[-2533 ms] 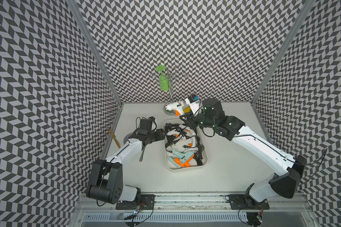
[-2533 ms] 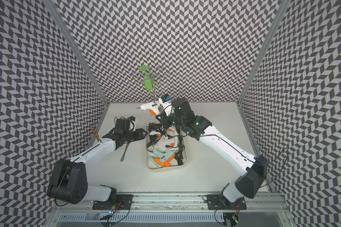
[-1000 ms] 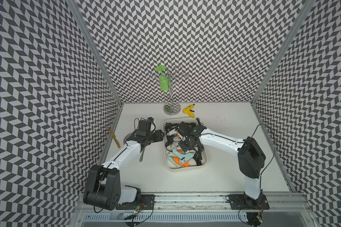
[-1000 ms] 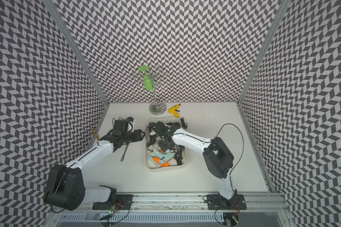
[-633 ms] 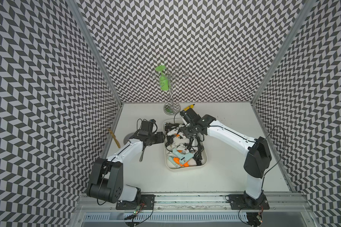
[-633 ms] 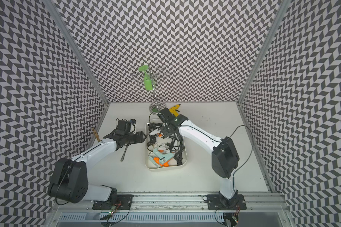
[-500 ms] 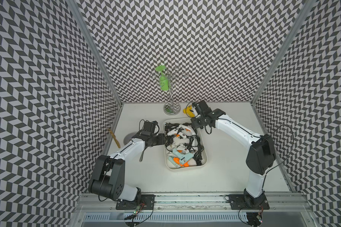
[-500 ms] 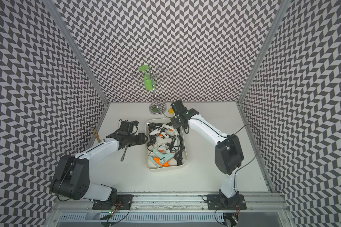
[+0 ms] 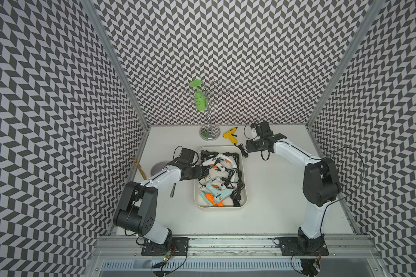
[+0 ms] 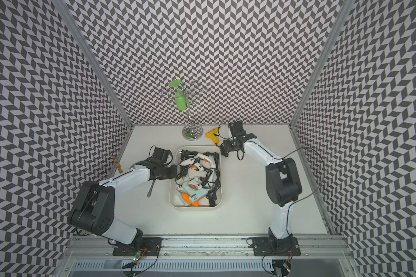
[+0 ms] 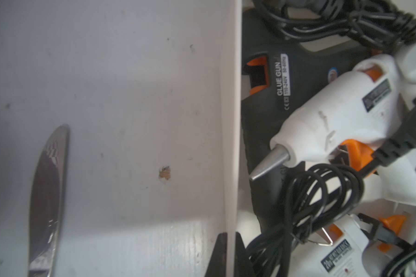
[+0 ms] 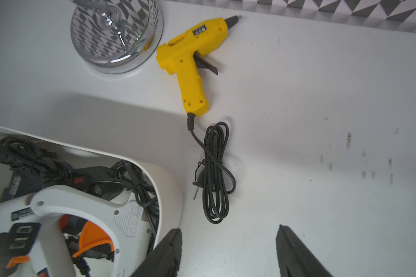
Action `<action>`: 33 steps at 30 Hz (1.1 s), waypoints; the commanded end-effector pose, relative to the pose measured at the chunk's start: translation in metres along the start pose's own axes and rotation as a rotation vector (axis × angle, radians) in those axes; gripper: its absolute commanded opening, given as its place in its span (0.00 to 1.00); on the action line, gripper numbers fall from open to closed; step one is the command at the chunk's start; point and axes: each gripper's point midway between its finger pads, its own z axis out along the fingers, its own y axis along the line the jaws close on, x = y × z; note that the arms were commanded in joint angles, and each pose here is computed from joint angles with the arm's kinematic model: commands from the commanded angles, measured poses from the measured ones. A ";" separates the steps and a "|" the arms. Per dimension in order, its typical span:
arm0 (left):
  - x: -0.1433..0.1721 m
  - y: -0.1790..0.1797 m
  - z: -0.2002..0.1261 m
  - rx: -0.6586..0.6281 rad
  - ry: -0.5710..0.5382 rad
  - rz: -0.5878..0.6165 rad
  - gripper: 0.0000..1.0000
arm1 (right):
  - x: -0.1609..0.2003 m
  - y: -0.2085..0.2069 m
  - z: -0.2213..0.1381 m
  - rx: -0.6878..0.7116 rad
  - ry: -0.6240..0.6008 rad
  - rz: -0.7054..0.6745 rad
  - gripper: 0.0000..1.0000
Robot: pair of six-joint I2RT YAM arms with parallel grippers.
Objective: Put the hot melt glue gun into the storage box
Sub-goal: Move the storage box to the center of the board, then move the hot melt adhesive gun to the center of the board.
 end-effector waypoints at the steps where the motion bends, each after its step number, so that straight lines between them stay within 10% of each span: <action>1: 0.017 0.025 -0.008 -0.119 0.055 0.010 0.00 | -0.008 0.015 0.016 -0.080 -0.058 -0.029 0.70; 17: 0.001 0.041 -0.026 -0.155 0.001 -0.048 0.00 | 0.015 0.002 0.097 0.042 0.009 -0.081 0.74; 33: -0.033 0.016 -0.010 -0.056 -0.050 0.000 0.00 | 0.108 -0.024 0.039 0.130 0.151 -0.002 0.28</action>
